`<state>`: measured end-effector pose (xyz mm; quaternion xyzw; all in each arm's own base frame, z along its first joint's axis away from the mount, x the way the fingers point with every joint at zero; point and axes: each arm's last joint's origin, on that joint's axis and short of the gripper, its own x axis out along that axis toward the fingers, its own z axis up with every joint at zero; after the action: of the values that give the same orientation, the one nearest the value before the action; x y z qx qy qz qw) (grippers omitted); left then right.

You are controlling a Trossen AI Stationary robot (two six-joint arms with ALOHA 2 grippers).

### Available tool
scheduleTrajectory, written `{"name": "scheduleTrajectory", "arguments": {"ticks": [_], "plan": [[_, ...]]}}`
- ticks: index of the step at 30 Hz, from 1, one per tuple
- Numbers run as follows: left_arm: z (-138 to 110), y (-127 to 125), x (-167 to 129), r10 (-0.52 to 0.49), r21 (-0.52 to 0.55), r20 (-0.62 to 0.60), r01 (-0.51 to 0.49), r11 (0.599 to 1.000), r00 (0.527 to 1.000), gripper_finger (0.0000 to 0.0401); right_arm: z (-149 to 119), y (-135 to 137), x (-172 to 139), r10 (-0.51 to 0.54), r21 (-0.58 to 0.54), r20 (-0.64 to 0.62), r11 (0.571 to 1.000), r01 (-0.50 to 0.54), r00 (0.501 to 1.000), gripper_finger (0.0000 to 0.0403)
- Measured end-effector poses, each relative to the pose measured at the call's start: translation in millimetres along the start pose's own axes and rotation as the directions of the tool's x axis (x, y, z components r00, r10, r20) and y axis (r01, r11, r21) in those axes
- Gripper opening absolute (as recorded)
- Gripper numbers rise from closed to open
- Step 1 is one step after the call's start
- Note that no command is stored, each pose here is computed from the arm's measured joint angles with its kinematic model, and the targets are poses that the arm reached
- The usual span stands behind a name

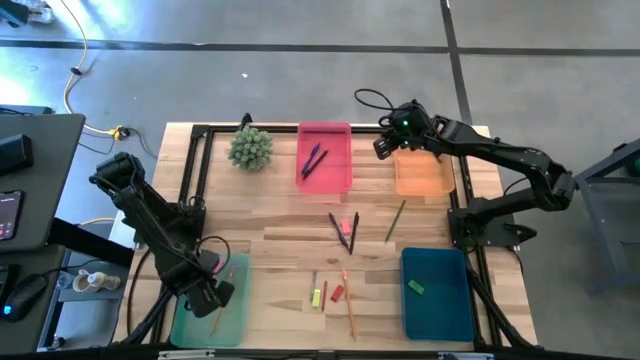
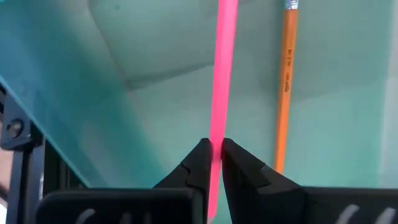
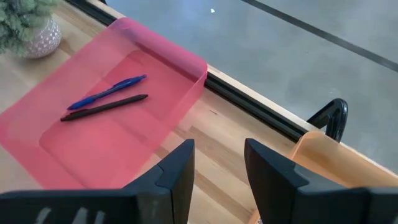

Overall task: Sort crayons/erasers/pens/pencils in bins
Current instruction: Put the pink pencil into the green bin, then put the violet pen into the red bin

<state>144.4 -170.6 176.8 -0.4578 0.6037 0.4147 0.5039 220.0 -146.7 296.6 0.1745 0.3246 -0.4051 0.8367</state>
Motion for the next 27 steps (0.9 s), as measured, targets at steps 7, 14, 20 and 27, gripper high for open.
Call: {"name": "scheduleTrajectory", "arguments": {"ticks": [7, 14, 20, 27], "plan": [[-2.1, -5.2, 3.9, -0.024, 0.025, -0.009, 0.024, 0.999, 1.000, 0.0081, 0.1, 0.4, 0.1, 0.004, -0.023, 0.001, 1.000, -0.004, 1.000, 0.0133], [5.4, -9.6, -6.7, -0.081, -0.014, -0.050, 0.080, 0.997, 0.995, 0.0122, 1.0, 0.7, 0.1, 0.009, -0.045, 0.009, 0.999, -0.008, 1.000, 0.0133], [16.1, -6.1, -28.3, -0.178, -0.020, -0.073, 0.177, 0.984, 0.981, 0.0123, 1.3, 1.0, 0.1, 0.019, -0.044, 0.010, 0.999, -0.019, 1.000, 0.0133], [36.6, 9.7, -58.4, -0.370, -0.050, 0.114, 0.377, 0.925, 0.922, 0.0118, -0.1, 6.8, -1.0, 0.091, -0.053, -0.006, 0.994, -0.091, 0.996, 0.0133]]}}
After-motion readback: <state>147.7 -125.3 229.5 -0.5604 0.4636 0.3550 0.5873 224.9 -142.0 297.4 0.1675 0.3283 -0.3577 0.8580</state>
